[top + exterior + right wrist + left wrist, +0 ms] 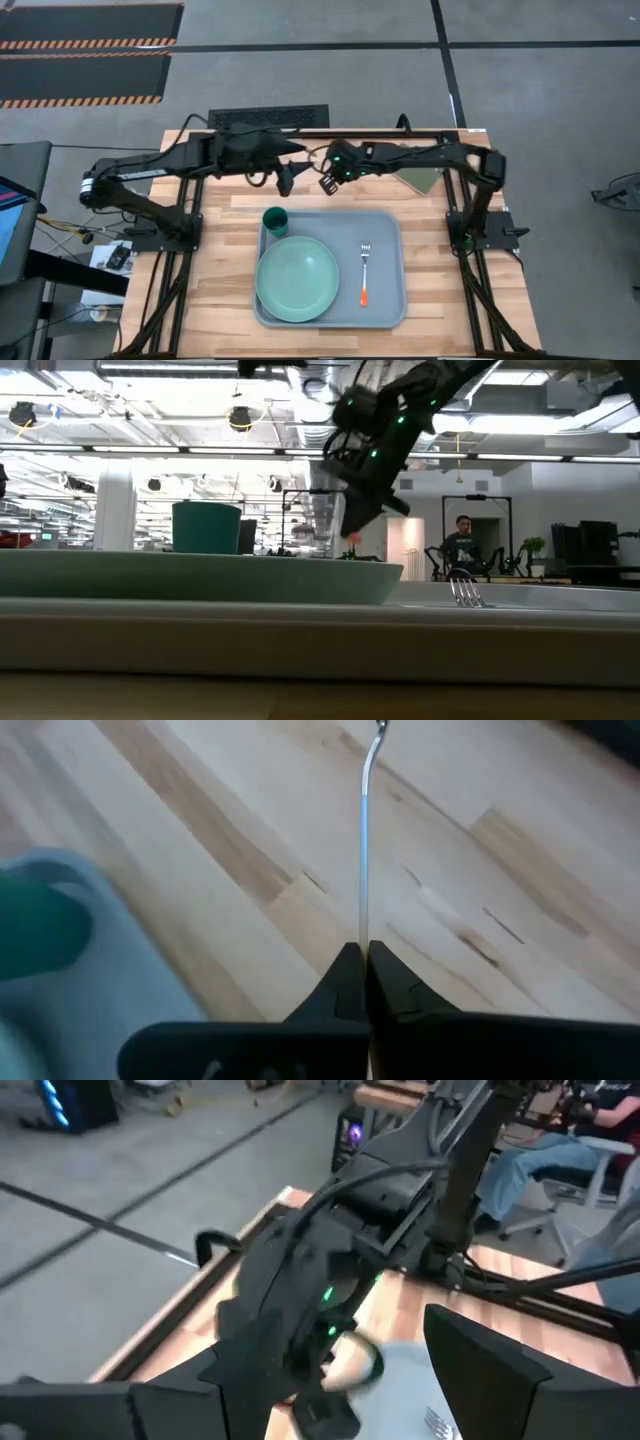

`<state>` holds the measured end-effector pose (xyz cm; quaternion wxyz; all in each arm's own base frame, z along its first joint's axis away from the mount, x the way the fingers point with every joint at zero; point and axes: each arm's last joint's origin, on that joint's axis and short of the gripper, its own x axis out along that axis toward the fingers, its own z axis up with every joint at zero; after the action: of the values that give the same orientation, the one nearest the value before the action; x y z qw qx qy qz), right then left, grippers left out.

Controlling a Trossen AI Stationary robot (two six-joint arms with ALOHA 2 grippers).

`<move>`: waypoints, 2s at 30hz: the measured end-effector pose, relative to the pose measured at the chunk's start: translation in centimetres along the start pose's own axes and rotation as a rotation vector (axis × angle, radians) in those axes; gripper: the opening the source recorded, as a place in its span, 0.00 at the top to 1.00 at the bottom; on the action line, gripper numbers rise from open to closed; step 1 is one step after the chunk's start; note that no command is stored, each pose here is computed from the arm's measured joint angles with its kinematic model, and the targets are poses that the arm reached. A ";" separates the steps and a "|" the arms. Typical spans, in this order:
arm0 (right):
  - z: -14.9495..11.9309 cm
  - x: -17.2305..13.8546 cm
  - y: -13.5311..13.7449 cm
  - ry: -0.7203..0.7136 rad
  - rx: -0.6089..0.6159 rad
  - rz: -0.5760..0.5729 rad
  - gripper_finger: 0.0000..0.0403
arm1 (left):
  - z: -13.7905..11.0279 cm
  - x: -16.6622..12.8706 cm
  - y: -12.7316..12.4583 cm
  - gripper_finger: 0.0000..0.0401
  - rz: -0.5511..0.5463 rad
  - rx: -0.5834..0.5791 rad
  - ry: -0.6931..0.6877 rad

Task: Pick and place plate/cup/fork/spoon on tray
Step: Put the orange spoon on the gray tray to the right of the orange fork

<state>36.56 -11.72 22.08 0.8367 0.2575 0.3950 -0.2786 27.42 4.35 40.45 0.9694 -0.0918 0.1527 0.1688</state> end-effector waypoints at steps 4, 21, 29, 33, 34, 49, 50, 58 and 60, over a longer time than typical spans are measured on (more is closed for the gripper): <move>-1.5 -3.1 -0.1 -0.021 0.026 0.047 1.00 | 0.4 -2.2 -0.9 0.43 0.032 0.042 -0.045; -8.2 -16.0 1.3 -0.555 0.048 0.594 0.98 | -2.4 -1.6 -2.9 0.43 -0.205 0.113 -0.320; -9.6 -18.0 2.6 -0.604 -0.034 0.676 0.98 | -4.1 0.4 0.4 0.43 -0.184 -0.029 -0.393; -9.6 -17.7 2.9 -0.608 -0.041 0.682 0.98 | -4.3 1.2 1.6 0.43 -0.232 -0.098 -0.378; -9.6 -17.6 2.8 -0.602 -0.042 0.676 0.98 | -4.2 1.3 1.7 0.43 -0.254 -0.108 -0.387; -9.3 -15.6 3.9 -0.579 -0.046 0.689 0.97 | -4.6 3.6 1.3 0.43 -0.392 -0.122 -0.392; -9.3 -15.5 3.9 -0.577 -0.046 0.688 0.97 | -4.7 3.6 1.3 0.43 -0.391 -0.122 -0.385; -9.3 -15.2 4.1 -0.577 -0.046 0.690 0.97 | -4.7 3.6 1.3 0.53 -0.392 -0.116 -0.383; -9.3 -15.2 4.1 -0.576 -0.047 0.689 0.97 | -4.7 3.6 1.3 0.56 -0.389 -0.110 -0.382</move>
<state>26.40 1.20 30.02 0.9621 0.2670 0.0433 -0.0350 28.96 5.56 34.70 0.9884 -0.1383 -0.0627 0.0017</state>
